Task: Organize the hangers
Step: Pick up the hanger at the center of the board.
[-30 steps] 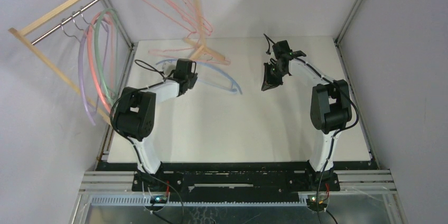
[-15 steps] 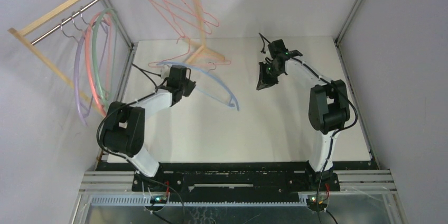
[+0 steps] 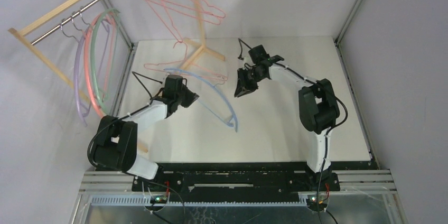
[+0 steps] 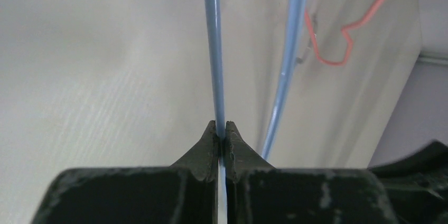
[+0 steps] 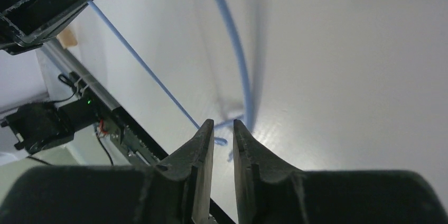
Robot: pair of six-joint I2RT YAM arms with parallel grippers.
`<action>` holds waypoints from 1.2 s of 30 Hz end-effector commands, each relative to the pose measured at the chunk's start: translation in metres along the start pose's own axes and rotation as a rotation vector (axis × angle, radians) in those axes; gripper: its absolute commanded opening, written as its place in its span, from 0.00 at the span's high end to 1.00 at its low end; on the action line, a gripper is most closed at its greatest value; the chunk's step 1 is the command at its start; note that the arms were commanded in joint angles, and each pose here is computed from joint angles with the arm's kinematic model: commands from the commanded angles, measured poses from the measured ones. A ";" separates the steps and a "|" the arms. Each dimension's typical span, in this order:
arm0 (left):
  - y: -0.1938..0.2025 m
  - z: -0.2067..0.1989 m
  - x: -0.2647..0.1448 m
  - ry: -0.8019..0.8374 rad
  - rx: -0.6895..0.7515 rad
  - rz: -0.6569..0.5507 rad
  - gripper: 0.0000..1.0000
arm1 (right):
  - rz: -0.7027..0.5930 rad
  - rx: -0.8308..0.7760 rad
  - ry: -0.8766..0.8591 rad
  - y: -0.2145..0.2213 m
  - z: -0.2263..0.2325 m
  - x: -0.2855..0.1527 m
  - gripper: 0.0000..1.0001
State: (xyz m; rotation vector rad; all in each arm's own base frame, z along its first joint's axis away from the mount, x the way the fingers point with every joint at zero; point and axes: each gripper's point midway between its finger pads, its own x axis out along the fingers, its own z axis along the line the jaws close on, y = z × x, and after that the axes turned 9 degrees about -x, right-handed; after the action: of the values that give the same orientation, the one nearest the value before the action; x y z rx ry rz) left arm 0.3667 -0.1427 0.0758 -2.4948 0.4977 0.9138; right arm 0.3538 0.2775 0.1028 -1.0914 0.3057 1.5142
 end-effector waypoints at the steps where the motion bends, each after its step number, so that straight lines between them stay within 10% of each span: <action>1: 0.022 -0.009 -0.025 0.067 0.117 0.116 1.00 | 0.001 -0.037 -0.141 -0.005 0.033 0.021 0.71; 21: 0.021 -0.036 -0.075 0.201 0.079 0.120 1.00 | 0.144 -0.012 -0.192 0.042 0.038 0.077 0.43; 28: 0.021 -0.055 -0.092 0.261 0.073 0.140 1.00 | 0.176 -0.009 -0.143 0.052 0.034 0.090 0.17; 36: 0.019 -0.080 -0.111 0.342 0.050 0.158 1.00 | 0.205 -0.018 -0.132 0.060 0.038 0.098 0.17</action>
State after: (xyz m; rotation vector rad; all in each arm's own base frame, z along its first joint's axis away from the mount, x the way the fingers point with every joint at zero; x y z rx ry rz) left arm 0.3083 -0.1656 0.1401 -2.5163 0.7830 0.7330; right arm 0.2964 0.3482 0.0388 -0.9327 0.2917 1.7701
